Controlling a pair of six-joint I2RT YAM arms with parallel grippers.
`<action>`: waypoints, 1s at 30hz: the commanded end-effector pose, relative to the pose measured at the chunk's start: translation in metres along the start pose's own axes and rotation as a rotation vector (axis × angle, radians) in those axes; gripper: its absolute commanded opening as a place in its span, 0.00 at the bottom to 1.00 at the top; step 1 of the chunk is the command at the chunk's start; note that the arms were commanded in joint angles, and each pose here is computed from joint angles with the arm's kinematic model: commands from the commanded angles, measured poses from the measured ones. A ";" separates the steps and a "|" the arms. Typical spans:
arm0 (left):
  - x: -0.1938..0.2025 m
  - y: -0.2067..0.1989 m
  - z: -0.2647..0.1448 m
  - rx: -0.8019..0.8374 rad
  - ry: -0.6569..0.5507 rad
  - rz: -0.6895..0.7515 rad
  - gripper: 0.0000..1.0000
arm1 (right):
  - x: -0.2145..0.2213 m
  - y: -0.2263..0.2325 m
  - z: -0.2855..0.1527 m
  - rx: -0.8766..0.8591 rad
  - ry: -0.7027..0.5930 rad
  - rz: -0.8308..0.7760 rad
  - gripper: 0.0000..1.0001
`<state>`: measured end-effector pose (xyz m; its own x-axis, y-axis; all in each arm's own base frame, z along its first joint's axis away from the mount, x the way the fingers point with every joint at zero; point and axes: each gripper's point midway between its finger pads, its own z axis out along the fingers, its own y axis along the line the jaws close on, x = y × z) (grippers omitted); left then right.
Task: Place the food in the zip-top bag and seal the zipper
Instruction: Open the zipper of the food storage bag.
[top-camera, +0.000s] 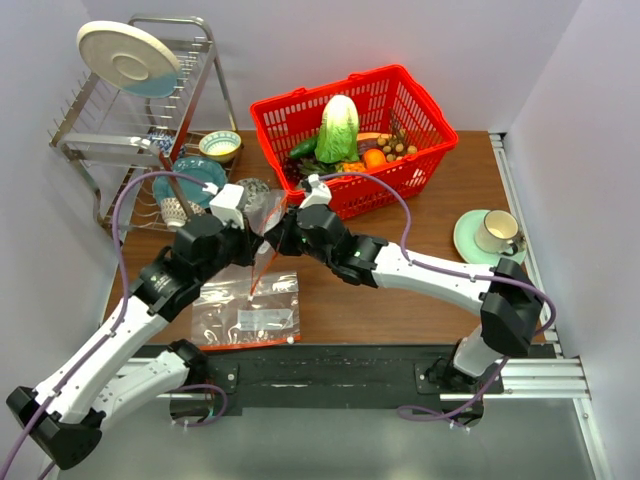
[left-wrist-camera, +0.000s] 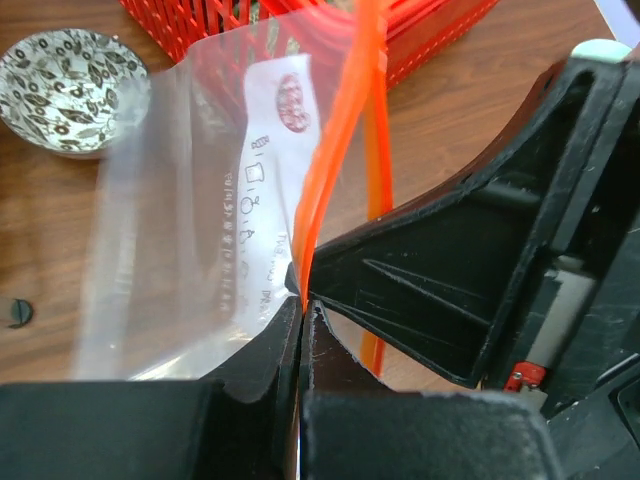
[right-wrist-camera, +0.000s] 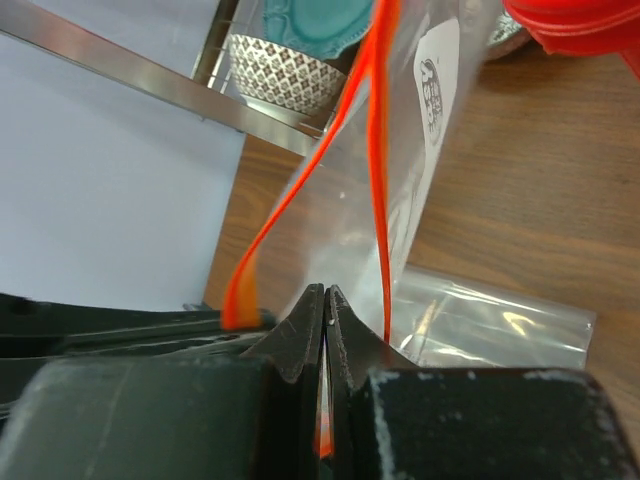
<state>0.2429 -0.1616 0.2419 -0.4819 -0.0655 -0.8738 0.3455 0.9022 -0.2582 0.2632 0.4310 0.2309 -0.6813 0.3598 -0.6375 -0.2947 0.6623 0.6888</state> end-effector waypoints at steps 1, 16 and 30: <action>-0.018 -0.015 0.001 0.065 -0.073 -0.042 0.00 | -0.015 0.017 -0.003 -0.046 -0.068 0.067 0.02; -0.030 -0.023 -0.017 0.112 -0.123 -0.086 0.00 | 0.011 -0.011 0.028 0.050 -0.054 0.088 0.04; -0.070 0.000 -0.040 -0.044 -0.165 0.052 0.00 | 0.019 -0.055 0.012 0.219 -0.044 0.008 0.67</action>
<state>0.2384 -0.1524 0.2786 -0.4265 -0.1097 -0.8978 0.3342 0.9033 -0.2691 0.2743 0.4265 0.1733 -0.6834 0.3837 -0.6210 -0.1557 0.7546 0.6375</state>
